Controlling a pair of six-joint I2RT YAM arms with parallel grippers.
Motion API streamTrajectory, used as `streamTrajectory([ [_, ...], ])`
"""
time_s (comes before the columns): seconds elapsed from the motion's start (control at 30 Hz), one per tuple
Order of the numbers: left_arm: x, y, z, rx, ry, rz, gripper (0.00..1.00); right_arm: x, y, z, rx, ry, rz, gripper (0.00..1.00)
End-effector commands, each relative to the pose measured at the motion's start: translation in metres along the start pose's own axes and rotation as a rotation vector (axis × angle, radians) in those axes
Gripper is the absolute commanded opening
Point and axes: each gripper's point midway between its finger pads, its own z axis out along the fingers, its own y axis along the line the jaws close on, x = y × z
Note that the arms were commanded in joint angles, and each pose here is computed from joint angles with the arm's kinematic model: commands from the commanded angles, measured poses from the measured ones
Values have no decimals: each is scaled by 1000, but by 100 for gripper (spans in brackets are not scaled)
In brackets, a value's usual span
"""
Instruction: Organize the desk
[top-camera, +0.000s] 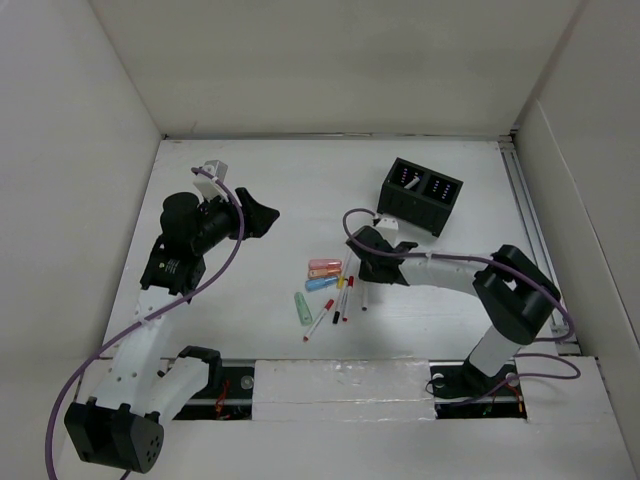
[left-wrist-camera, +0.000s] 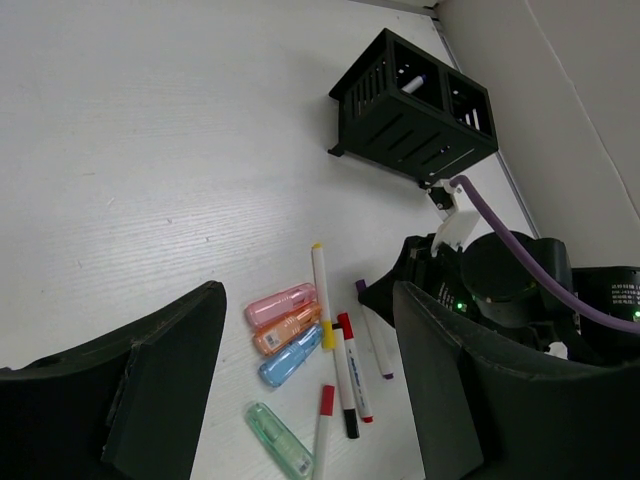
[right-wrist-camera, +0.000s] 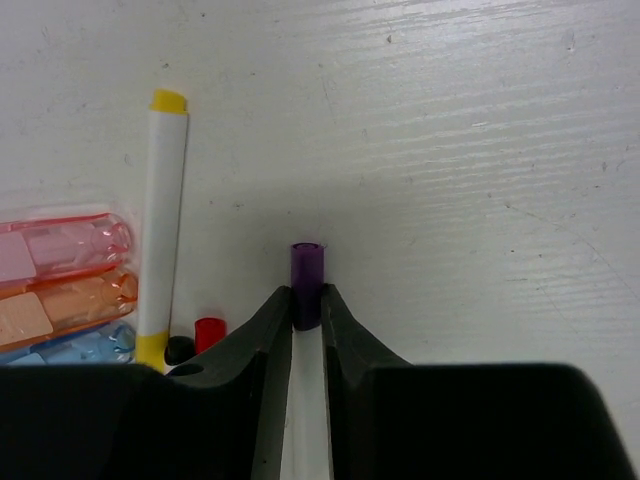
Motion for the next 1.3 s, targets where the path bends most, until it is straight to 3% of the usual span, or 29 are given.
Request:
streamTrajectory([
  [0.0, -16, -12, -1, 42, -50, 43, 64, 5, -7, 1, 49, 2, -21, 20],
  [0.1, -19, -11, -2, 33, -55, 48, 64, 1, -7, -4, 39, -12, -3, 4],
  [0.23, -18, -13, -4, 40, -59, 49, 64, -14, 6, -19, -53, -61, 35, 4],
  [0.47, -19, -14, -5, 44, -63, 50, 64, -80, 28, -66, -201, -244, 119, 4],
  [0.67, -18, -17, -5, 60, -61, 49, 64, -191, 18, -114, -293, -511, 302, 5],
  [0.87, -18, -15, -6, 48, -64, 52, 64, -305, -38, -123, -148, -724, 413, 5],
  [1.03, -20, -17, -10, 49, -78, 60, 64, -367, -87, -104, 13, -849, 469, 4],
  [1.27, -20, -17, -9, 50, -76, 60, 64, -390, -105, -78, 138, -872, 442, 4],
])
